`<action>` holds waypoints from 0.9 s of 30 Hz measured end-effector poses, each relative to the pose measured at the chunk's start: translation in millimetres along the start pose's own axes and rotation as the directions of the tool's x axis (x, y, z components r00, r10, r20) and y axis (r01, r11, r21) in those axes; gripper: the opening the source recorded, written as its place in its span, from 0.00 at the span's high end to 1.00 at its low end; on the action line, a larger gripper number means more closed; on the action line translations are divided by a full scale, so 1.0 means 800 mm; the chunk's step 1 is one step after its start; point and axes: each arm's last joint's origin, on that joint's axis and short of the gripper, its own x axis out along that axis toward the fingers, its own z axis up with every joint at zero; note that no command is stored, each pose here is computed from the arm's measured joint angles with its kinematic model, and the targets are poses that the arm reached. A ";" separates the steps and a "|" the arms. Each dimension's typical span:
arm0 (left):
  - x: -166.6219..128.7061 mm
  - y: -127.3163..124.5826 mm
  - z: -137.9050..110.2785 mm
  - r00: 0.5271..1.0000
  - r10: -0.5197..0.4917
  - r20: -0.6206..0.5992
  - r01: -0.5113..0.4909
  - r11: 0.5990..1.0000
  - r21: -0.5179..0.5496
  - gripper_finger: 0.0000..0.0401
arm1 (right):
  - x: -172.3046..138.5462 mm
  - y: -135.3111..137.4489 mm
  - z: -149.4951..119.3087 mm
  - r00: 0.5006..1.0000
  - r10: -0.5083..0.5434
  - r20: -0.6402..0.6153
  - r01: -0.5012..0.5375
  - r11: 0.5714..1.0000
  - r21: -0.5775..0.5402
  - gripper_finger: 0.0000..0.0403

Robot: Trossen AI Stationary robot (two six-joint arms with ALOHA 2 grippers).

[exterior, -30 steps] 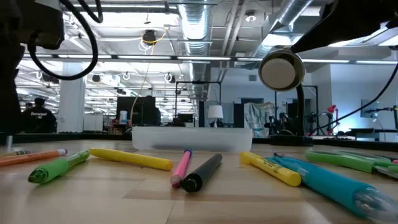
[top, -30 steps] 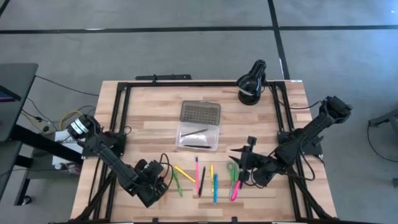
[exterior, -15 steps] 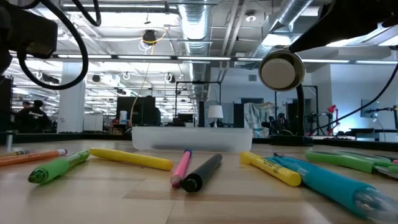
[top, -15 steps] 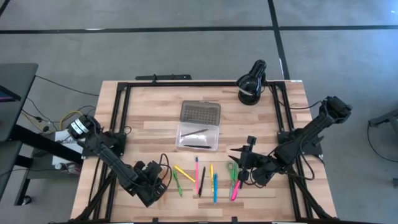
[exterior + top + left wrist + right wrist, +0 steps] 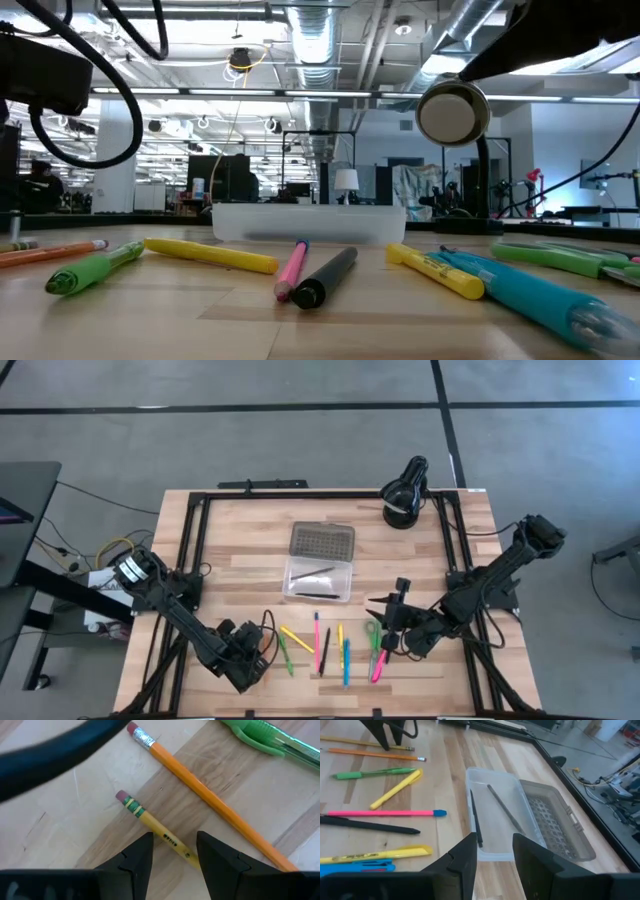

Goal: Pick & place school supplies into a supply box
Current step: Put the yellow pencil into the transparent supply box

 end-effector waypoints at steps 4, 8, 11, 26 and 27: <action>0.000 0.002 -0.001 0.999 0.013 -0.033 -0.013 1.000 -0.011 0.64 | 0.004 -0.003 0.001 1.000 -0.012 -0.005 0.012 1.000 0.007 0.70; 0.000 0.002 -0.001 0.998 0.017 -0.066 -0.019 0.999 -0.042 0.65 | 0.006 -0.006 0.001 1.000 -0.020 -0.009 0.021 1.000 0.013 0.70; 0.000 0.002 -0.002 0.996 0.020 -0.091 -0.027 0.997 -0.069 0.68 | 0.007 -0.007 0.001 1.000 -0.022 -0.011 0.022 1.000 0.015 0.70; 0.001 0.007 -0.002 0.991 0.060 -0.119 -0.071 0.993 -0.097 0.88 | 0.007 -0.006 0.002 1.000 -0.020 -0.011 0.021 1.000 0.015 0.70; 0.001 0.008 -0.002 0.991 0.067 -0.117 -0.078 0.992 -0.099 0.89 | 0.007 -0.006 0.002 1.000 -0.020 -0.011 0.021 1.000 0.015 0.70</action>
